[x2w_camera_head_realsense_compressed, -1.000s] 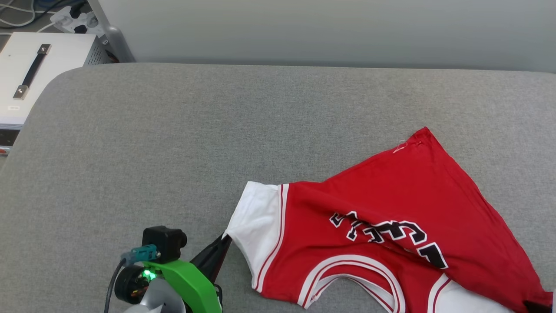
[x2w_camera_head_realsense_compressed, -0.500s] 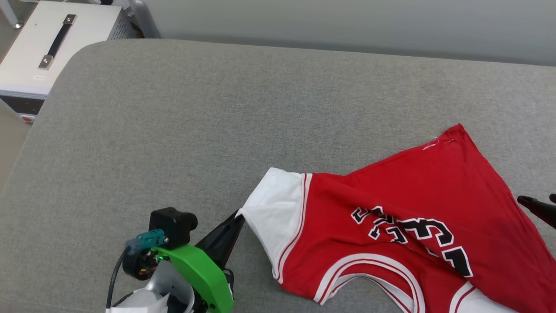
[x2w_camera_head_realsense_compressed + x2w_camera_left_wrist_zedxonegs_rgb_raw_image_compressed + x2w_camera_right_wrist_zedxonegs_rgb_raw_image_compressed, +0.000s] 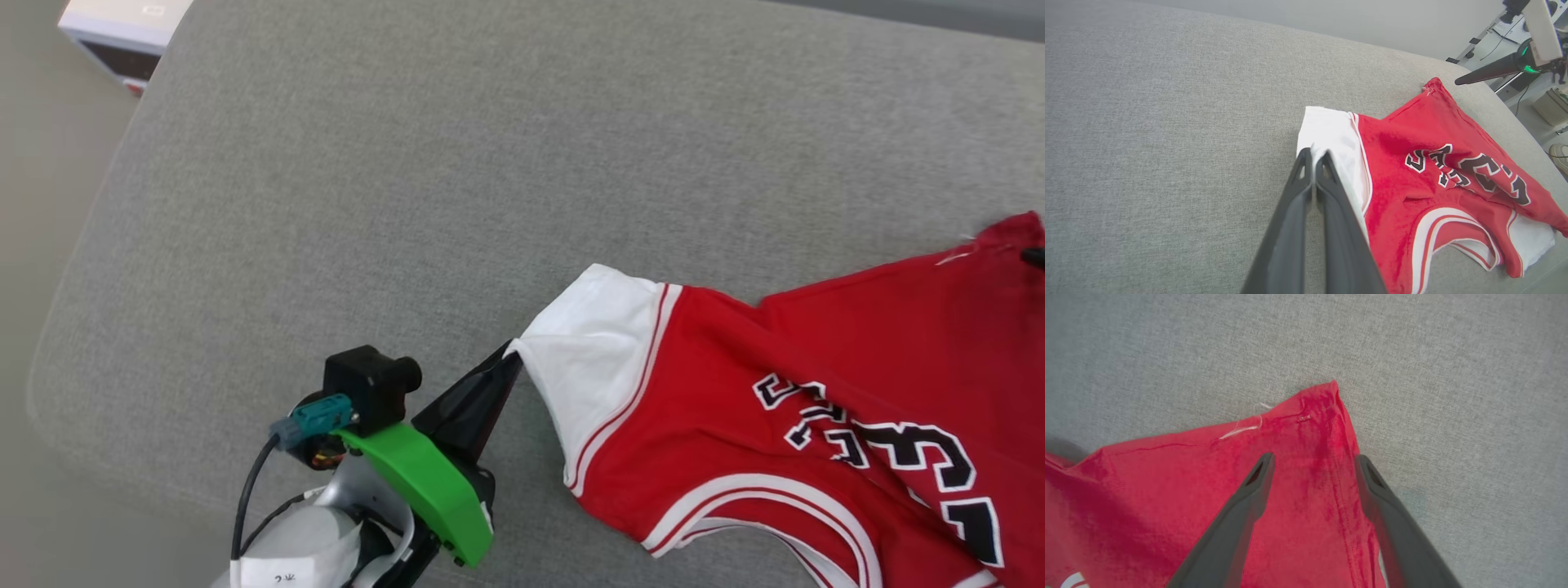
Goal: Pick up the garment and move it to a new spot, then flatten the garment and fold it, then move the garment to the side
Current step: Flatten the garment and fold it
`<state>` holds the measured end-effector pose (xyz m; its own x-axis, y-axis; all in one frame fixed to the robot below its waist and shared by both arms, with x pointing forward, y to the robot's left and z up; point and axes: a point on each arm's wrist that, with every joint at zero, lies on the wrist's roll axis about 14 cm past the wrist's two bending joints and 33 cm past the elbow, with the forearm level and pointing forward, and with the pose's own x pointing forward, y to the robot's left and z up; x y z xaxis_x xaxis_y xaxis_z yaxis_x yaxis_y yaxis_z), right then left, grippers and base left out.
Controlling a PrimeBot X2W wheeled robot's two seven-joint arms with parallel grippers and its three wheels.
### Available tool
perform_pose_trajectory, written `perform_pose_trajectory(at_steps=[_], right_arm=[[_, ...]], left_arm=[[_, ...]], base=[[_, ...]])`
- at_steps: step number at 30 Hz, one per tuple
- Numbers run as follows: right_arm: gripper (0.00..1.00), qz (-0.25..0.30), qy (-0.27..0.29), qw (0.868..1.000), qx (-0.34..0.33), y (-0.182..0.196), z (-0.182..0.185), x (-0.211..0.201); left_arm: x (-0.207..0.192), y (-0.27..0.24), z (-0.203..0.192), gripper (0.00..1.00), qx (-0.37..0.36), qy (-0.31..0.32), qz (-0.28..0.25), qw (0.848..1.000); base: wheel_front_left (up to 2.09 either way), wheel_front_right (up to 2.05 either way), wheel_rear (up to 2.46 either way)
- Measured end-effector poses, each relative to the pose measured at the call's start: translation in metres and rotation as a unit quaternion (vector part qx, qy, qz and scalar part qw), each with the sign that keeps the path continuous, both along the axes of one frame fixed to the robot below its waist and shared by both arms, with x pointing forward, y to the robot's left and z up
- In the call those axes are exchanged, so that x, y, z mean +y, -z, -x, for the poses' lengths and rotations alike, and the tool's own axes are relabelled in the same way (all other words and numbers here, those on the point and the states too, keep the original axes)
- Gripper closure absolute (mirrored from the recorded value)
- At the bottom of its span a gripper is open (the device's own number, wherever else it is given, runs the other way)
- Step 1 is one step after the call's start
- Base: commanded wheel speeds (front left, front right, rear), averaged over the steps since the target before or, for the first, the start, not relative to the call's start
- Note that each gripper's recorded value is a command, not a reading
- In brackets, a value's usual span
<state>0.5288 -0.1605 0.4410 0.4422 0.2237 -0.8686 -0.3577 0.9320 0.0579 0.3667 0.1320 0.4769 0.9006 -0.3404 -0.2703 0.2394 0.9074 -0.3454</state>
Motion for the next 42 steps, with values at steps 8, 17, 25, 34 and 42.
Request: perform_pose_trajectory(at_steps=[8, 17, 25, 34, 42], right_arm=[[0.00, 0.036, -0.021, 0.997, 0.058, 0.052, -0.011, 0.010], [0.64, 0.049, -0.043, 0.995, 0.079, 0.076, -0.016, 0.019], [1.00, 0.026, -0.051, 0.997, 0.045, 0.067, -0.020, 0.030], [1.00, -0.020, -0.053, 0.997, -0.057, 0.024, -0.025, 0.040], [1.00, -0.047, -0.028, 0.981, -0.184, -0.047, -0.029, 0.019]], left_arm=[[0.011, 0.015, -0.003, 1.00, 0.018, -0.024, -0.005, 1.000], [0.021, 0.027, -0.002, 1.00, 0.034, -0.044, -0.010, 0.998], [0.025, 0.025, -0.003, 1.00, 0.028, -0.048, -0.015, 0.998], [0.038, 0.002, -0.005, 1.00, -0.011, -0.058, -0.026, 0.998], [0.050, -0.035, -0.010, 1.00, -0.068, -0.068, -0.034, 0.995]], base=[[0.00, 0.00, 0.00], [0.00, 0.00, 0.00], [0.00, 0.00, 0.00], [0.00, 0.00, 0.00], [0.00, 0.00, 0.00]])
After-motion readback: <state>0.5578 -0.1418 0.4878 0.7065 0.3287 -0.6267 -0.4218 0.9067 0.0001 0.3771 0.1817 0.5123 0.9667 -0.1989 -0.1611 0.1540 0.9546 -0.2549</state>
